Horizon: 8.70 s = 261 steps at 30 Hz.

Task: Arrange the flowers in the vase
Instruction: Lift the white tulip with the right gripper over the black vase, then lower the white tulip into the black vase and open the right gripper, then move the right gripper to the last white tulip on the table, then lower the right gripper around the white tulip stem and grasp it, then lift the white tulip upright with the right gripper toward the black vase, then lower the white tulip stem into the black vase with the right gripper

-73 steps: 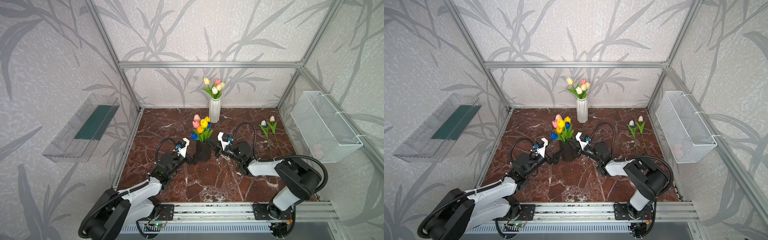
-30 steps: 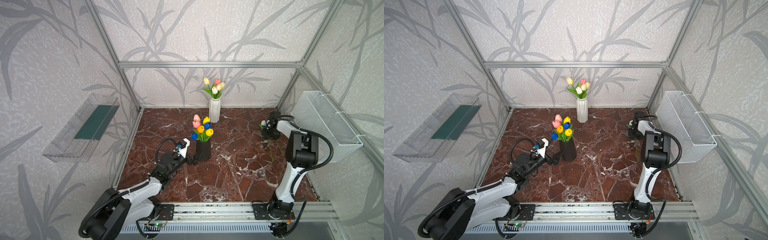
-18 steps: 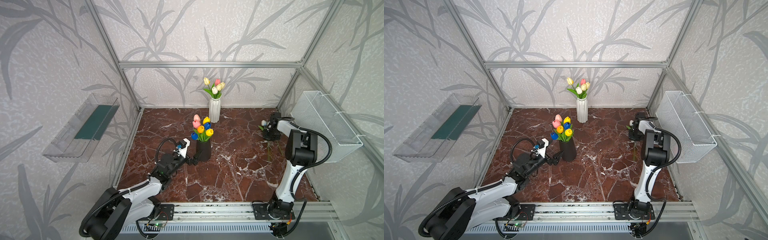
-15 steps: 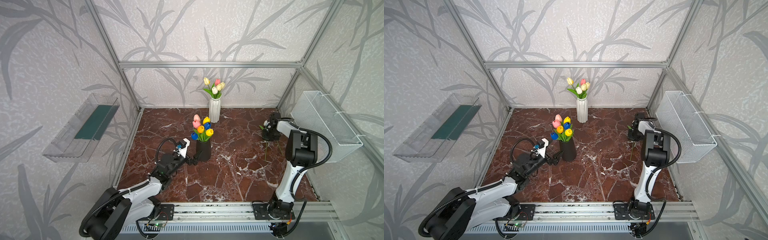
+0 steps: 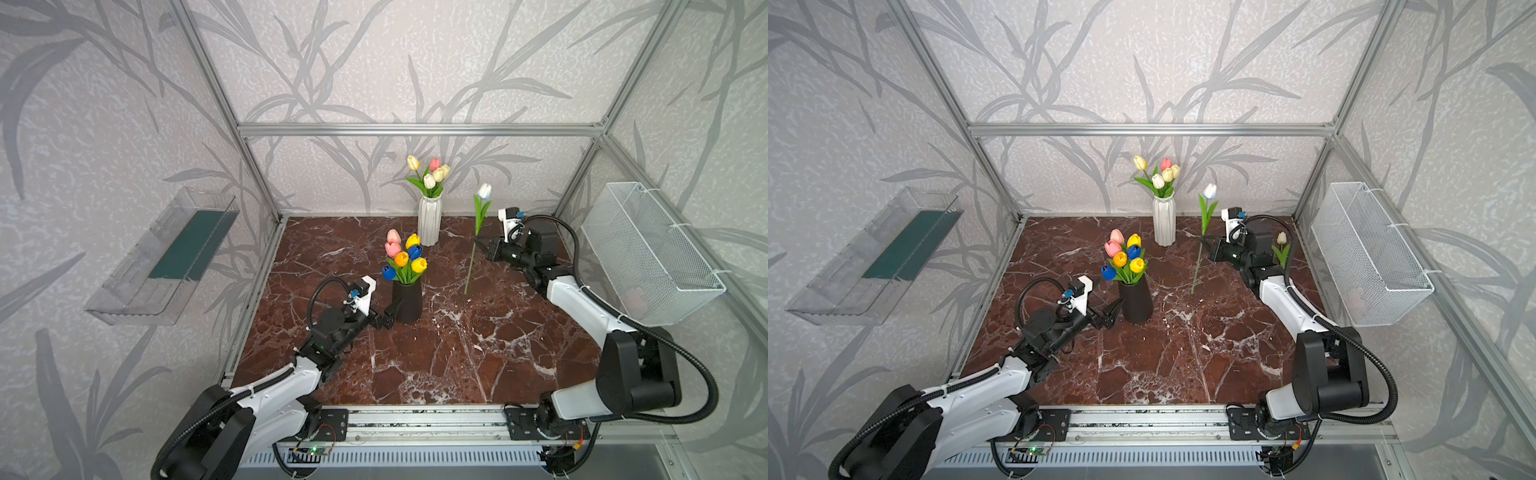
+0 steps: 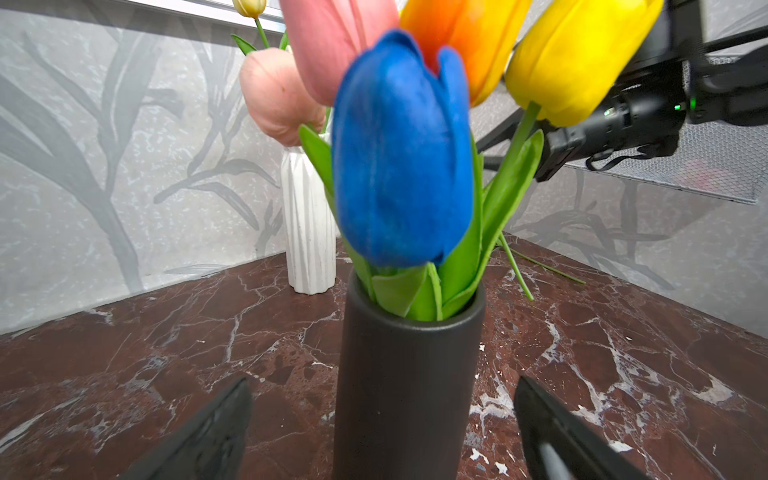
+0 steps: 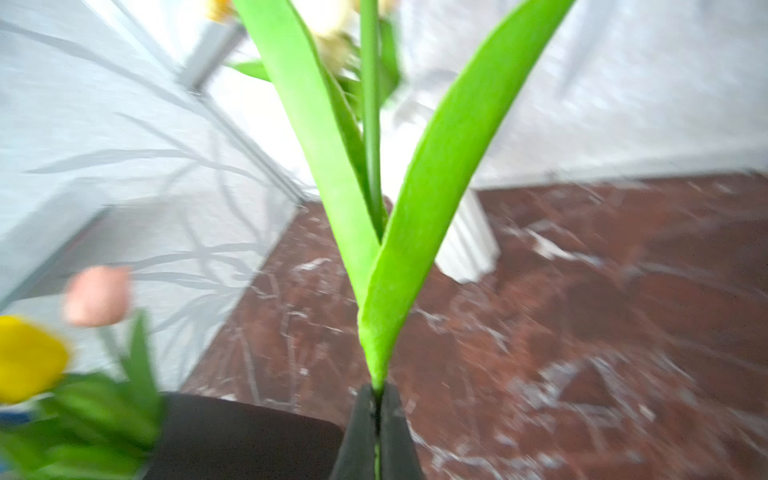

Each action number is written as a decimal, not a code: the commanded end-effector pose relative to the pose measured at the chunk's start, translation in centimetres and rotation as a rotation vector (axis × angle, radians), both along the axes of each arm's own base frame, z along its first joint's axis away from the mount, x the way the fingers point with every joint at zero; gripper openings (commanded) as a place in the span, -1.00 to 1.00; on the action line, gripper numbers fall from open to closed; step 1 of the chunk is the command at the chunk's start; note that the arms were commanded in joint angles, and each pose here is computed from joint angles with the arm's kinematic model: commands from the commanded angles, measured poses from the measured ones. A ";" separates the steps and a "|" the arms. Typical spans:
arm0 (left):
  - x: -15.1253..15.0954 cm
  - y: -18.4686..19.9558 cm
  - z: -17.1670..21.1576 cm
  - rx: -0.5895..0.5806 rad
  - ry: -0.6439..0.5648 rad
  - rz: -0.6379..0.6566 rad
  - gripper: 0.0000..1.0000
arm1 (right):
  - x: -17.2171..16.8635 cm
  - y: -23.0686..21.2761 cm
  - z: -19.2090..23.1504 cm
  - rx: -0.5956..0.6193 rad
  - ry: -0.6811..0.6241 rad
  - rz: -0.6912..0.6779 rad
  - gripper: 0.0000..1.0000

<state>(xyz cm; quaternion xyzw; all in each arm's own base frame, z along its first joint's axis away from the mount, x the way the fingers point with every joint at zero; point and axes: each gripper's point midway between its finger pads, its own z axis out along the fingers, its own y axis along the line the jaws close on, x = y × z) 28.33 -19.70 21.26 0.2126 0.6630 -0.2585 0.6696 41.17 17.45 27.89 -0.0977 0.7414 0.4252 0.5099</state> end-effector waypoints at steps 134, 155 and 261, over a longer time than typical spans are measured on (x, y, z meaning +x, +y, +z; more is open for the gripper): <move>0.1 0.3 1.2 0.028 -0.054 0.015 0.96 | 6.6 -26.3 -27.0 -0.687 1.080 -0.476 -0.13; -0.3 0.9 1.1 0.031 -0.074 0.033 0.96 | 6.2 -31.5 -22.2 -0.831 0.973 -0.682 0.35; 0.3 4.2 2.1 -0.025 -0.075 0.217 0.77 | -15.9 17.1 10.0 0.007 -0.981 0.130 -1.00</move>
